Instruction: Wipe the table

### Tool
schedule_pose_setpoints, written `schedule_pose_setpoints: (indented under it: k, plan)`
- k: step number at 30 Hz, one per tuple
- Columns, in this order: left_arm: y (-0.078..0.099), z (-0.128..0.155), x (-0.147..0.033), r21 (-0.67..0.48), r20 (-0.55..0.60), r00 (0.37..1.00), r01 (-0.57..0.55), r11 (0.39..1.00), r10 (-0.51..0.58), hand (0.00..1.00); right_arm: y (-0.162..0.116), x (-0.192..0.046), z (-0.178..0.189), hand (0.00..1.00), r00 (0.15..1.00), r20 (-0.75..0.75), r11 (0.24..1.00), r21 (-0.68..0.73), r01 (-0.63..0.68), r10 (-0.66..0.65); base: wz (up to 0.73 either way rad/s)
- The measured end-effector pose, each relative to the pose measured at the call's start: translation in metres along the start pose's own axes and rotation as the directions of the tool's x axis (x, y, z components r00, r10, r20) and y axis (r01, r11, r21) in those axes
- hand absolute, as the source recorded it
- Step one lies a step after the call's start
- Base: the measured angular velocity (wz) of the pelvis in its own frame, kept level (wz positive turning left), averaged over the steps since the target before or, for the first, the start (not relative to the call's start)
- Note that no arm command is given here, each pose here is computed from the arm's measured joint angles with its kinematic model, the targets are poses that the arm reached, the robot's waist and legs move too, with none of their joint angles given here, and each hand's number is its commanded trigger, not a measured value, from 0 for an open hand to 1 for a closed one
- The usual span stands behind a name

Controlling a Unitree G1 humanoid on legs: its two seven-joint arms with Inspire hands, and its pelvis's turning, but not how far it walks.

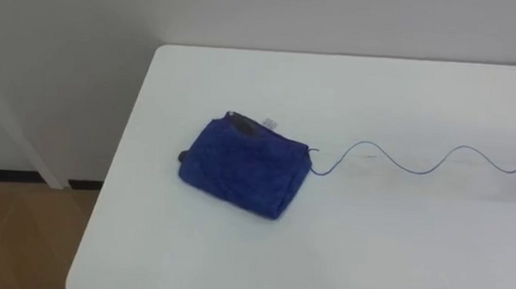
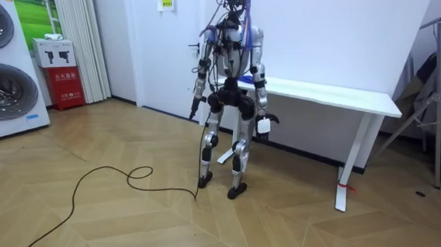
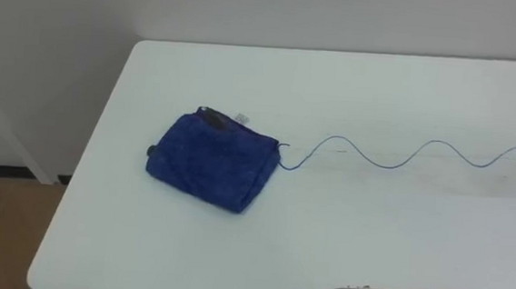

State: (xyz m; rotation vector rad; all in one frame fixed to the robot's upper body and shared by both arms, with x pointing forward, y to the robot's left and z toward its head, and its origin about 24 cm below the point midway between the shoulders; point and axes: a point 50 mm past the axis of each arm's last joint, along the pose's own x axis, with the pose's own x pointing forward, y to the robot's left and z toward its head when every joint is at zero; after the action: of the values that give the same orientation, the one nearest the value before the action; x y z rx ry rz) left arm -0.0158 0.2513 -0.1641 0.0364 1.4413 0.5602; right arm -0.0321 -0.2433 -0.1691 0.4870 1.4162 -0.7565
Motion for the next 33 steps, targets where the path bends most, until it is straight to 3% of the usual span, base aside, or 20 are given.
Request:
schedule_pose_setpoints:
  k: [4,8,13,17,20,23,25,31,33]
  plan:
    - [0.008,-0.003,0.001,-0.028,-0.031,0.999,-0.022,0.999,0.021,0.00,-0.020,-0.002,-0.011,0.00,0.993,-0.068,0.969,0.221,0.107,-0.094,0.00]
    - [0.019,-0.001,0.002,-0.046,-0.032,0.998,-0.050,0.998,0.048,0.00,-0.039,-0.006,0.002,0.00,0.978,-0.068,0.919,0.333,0.211,-0.199,-0.03]
    - [0.034,0.011,0.003,-0.064,-0.010,0.996,-0.085,0.994,0.085,0.00,-0.065,-0.022,0.077,0.00,0.914,0.130,0.847,0.443,0.293,-0.384,-0.05]
    - [0.033,0.017,0.003,-0.040,0.016,0.996,-0.082,0.996,0.083,0.00,-0.054,-0.041,0.132,0.00,0.827,0.311,0.842,0.441,0.311,-0.469,-0.13]
    - [0.031,0.017,0.003,-0.005,0.022,0.997,-0.078,0.997,0.078,0.00,-0.041,-0.065,0.171,0.00,0.714,0.470,0.841,0.427,0.331,-0.520,-0.17]
    - [0.031,0.016,0.002,0.006,0.039,0.997,-0.072,0.997,0.071,0.00,-0.028,-0.100,0.205,0.00,0.548,0.652,0.851,0.404,0.335,-0.524,-0.10]
    - [0.030,0.013,0.002,0.038,0.041,0.997,-0.067,0.997,0.065,0.00,-0.011,-0.136,0.228,0.00,0.367,0.793,0.866,0.379,0.327,-0.486,-0.04]
    - [0.023,0.012,0.001,0.083,0.053,0.997,-0.059,0.995,0.054,0.00,0.033,-0.210,0.248,0.00,-0.050,0.939,0.877,0.337,0.344,-0.341,-0.05]
    - [0.021,0.009,0.001,0.108,0.049,0.998,-0.051,0.993,0.046,0.00,0.046,-0.223,0.249,0.00,-0.125,0.948,0.882,0.317,0.349,-0.292,0.02]
